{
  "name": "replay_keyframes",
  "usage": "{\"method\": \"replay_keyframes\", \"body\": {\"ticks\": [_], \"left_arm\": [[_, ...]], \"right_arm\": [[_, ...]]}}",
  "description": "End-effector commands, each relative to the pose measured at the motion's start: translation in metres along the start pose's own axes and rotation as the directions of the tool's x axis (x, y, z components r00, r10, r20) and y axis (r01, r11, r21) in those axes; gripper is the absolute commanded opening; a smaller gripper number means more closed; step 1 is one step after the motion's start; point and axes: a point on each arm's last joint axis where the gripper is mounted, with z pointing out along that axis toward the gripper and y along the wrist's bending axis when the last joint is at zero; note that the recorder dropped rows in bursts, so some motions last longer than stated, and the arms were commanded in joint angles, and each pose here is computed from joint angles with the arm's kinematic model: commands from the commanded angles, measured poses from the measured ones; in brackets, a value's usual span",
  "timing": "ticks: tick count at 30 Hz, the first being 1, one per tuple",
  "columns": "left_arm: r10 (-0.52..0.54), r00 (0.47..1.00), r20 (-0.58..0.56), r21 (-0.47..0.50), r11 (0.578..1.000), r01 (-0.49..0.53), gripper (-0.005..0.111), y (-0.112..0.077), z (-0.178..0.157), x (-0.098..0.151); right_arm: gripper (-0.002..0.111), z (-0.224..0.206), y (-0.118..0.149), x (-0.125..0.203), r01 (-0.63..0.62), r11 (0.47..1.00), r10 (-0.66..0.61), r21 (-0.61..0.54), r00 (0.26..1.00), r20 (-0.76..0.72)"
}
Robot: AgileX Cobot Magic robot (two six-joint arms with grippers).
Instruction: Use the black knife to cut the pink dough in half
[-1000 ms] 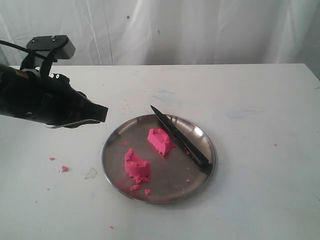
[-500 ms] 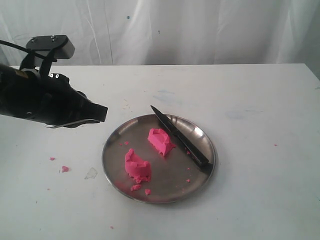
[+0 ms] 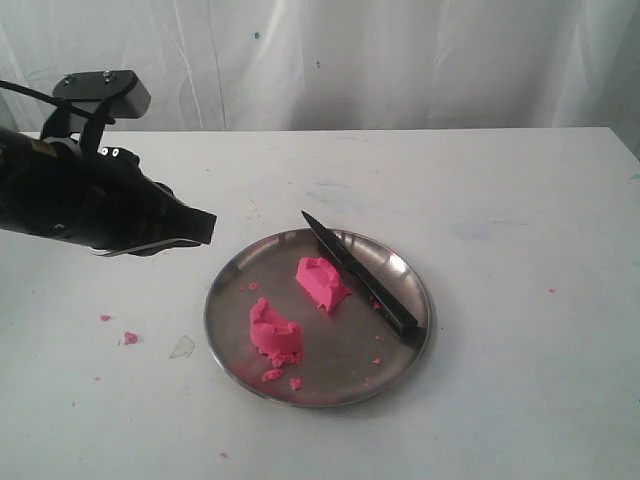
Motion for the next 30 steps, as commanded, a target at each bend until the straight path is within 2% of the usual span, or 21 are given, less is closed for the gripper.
{"method": "replay_keyframes", "body": {"ticks": [1,3,23,27,30], "left_arm": [[-0.002,1.0,-0.005,0.003,1.0,0.002,0.0,0.0,-0.001,0.001],[-0.002,1.0,-0.005,0.003,1.0,0.002,0.0,0.0,-0.001,0.001],[-0.002,1.0,0.001,0.003,1.0,0.002,0.0,0.0,-0.002,0.001],[-0.003,0.998,0.067,0.011,1.0,0.002,0.0,-0.002,-0.035,-0.003],[-0.038,0.976,0.212,-0.039,0.998,0.048,0.0,0.009,-0.094,-0.004]], "right_arm": [[0.0,-0.004,0.002,0.028,0.125,0.99,-0.137,-0.059,0.948,-0.288],[0.0,-0.007,0.0,0.035,0.126,0.99,-0.138,-0.057,0.918,-0.371],[0.0,-0.007,0.0,0.035,0.125,0.991,-0.135,-0.051,0.921,-0.365],[0.0,-0.007,0.0,0.035,0.125,0.991,-0.135,-0.051,0.921,-0.365],[0.0,-0.007,0.0,0.035,0.125,0.991,-0.135,-0.051,0.921,-0.365]]}}
